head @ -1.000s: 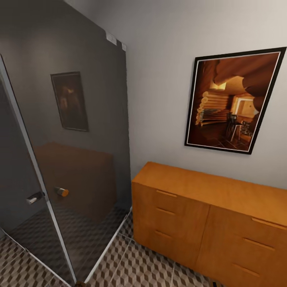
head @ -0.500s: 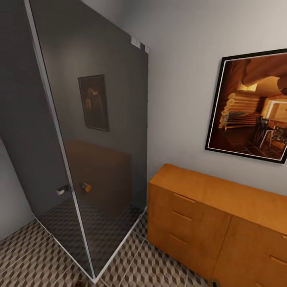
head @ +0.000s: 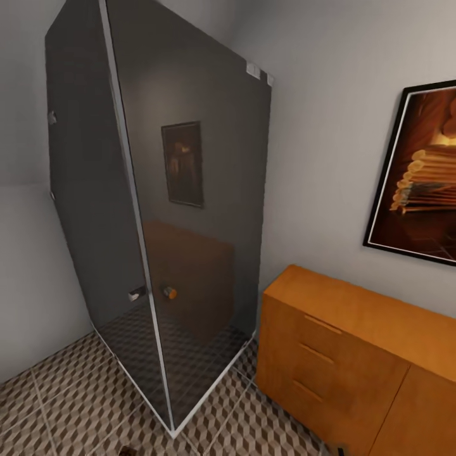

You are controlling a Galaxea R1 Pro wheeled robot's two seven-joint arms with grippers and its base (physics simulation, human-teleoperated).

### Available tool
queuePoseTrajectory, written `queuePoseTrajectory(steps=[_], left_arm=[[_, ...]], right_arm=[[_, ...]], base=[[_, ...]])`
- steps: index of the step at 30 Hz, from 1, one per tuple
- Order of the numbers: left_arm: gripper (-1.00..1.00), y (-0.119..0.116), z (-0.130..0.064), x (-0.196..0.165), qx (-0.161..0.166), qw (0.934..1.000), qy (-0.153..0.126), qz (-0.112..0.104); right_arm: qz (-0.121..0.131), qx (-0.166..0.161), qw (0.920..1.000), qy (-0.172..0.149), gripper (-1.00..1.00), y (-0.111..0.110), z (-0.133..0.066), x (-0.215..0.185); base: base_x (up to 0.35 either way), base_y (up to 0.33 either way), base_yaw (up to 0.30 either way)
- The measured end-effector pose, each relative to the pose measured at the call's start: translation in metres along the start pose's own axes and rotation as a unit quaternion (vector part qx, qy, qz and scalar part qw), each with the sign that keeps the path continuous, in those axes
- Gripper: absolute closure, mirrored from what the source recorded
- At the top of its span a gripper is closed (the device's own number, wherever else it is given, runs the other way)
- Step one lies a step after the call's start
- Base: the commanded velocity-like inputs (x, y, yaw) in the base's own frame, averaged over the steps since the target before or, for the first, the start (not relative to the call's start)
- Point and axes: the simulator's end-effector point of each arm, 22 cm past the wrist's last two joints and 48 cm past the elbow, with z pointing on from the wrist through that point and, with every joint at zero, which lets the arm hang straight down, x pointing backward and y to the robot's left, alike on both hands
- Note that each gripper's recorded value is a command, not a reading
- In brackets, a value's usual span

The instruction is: Take the four mousetraps from the cabinet in the bathroom and place them on the bathroom floor. Make sure all four end up on the same floor surface, and ensure that at least two of them are either under or directly next to the same bathroom sink.

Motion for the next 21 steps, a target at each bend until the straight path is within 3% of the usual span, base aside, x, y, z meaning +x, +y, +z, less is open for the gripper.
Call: queuePoseTrajectory(steps=[21], left_arm=[[1.0, -0.002, -0.0005, 0.0009, 0.001, 1.0, 0.001, -0.001]], right_arm=[[0.0, 0.0, 1.0, 0.001, 1.0, 0.0, 0.0, 0.0003]], base=[[0.0, 0.018, 0.3]])
